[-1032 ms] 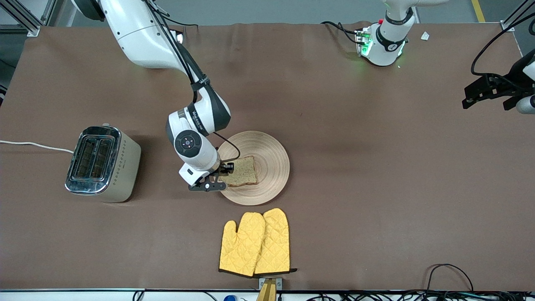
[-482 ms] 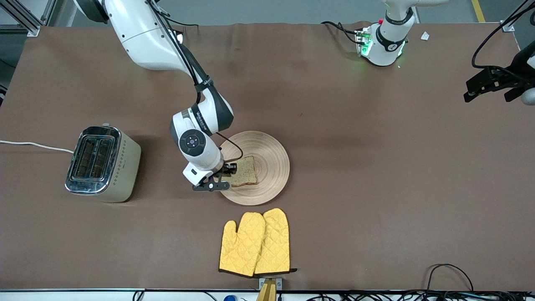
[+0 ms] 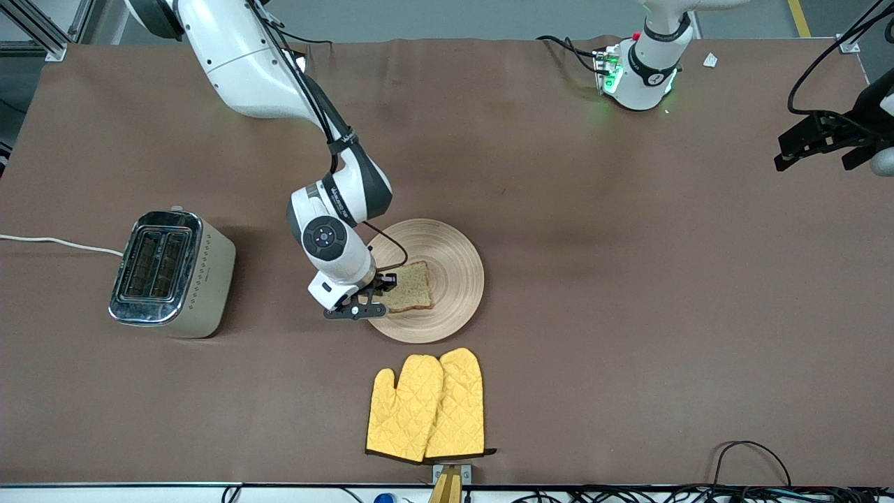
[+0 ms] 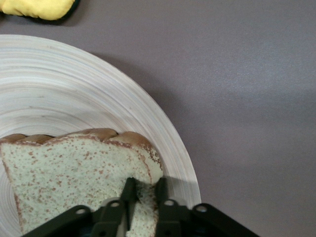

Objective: Move plate and put bread in toaster
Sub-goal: 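Lower the right gripper and grasp the bread slice edge, then lift the bread with the right gripper and carry it above the toaster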

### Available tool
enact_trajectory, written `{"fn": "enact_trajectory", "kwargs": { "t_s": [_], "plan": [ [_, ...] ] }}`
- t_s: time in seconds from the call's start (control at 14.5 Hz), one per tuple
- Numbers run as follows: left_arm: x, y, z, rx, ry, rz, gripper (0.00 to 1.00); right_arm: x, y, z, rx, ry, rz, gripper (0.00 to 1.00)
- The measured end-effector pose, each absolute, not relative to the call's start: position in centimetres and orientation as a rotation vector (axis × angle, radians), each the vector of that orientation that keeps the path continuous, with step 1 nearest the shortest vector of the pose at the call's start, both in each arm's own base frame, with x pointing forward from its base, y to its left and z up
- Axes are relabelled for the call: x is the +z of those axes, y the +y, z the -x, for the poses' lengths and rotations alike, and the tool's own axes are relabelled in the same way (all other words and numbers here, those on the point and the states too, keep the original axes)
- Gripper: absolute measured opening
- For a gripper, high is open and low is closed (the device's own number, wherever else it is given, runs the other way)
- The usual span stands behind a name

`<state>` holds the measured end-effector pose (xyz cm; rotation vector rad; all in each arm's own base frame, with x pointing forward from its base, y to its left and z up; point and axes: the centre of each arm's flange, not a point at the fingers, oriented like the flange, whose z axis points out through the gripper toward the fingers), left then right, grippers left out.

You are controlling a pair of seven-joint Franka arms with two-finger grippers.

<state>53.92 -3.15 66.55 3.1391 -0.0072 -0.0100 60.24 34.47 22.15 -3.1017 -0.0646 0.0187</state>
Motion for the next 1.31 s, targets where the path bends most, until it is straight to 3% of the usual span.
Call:
{"fn": "enact_trajectory", "kwargs": {
  "t_s": [0.21, 0.69, 1.31],
  "plan": [
    [66.8, -2.9, -53.9, -0.002, -0.001, -3.139, 1.00, 22.2, 34.5, -60.2, 0.019, -0.065, 3.102, 0.07],
    [66.6, -2.7, -54.2, 0.009, 0.006, -3.138, 1.00, 23.6, 34.7, -60.6, 0.033, -0.066, 3.103, 0.05],
    [66.3, -2.6, -54.9, 0.040, 0.008, -3.139, 1.00, 45.4, 29.1, -62.0, 0.170, -0.052, 3.374, 0.05]
  ]
}}
